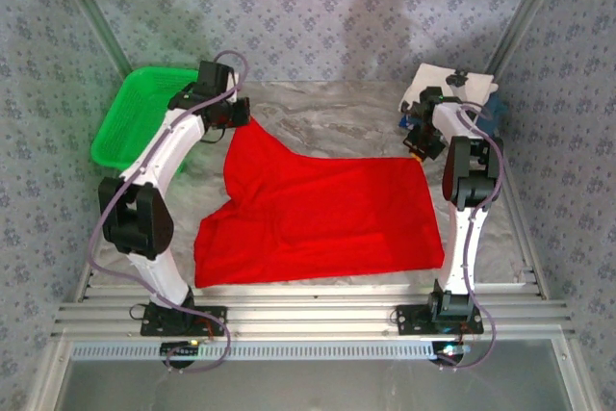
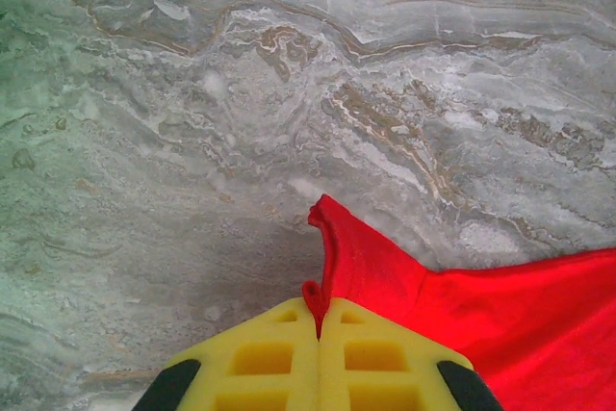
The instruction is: Fold and stack the t-shirts
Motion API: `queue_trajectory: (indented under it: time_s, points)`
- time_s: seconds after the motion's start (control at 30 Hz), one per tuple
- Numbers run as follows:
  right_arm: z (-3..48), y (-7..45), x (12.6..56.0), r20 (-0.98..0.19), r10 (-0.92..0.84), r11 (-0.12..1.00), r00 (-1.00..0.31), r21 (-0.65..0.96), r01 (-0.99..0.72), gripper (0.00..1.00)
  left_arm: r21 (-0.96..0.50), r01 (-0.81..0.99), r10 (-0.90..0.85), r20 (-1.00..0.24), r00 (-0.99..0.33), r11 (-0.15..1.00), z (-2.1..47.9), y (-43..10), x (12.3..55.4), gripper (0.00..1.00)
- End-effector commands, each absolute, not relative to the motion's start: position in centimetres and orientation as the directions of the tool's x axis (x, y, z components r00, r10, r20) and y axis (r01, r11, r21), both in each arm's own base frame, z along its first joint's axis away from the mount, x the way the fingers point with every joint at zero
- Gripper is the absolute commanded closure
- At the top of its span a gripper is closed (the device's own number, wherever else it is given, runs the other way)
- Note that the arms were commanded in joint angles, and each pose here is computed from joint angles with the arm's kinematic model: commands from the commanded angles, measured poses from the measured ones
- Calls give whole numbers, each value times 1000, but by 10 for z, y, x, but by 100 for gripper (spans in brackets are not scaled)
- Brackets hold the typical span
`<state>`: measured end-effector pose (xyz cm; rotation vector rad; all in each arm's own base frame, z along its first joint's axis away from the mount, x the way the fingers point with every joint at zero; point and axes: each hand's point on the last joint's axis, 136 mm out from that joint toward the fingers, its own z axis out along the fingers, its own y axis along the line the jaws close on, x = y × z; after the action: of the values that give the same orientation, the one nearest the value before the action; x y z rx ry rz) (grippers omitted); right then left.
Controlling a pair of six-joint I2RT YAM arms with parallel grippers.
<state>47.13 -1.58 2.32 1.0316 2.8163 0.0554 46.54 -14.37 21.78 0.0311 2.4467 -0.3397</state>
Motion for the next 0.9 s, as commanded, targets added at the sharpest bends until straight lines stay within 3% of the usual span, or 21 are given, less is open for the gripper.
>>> queue_trajectory:
  time_s: [0.0,0.33,0.87]
  points:
    - [25,-14,481,-157,619,785,-770,98,611,100,-194,121,-41,-671,-740,974,233,-134,478,100]
    - [58,-11,494,-264,567,823,-780,169,542,100,-130,208,49,-728,-684,970,239,-128,492,100]
    - [56,-16,465,-262,546,838,-796,148,525,100,-152,368,128,-763,-634,917,221,-148,526,99]
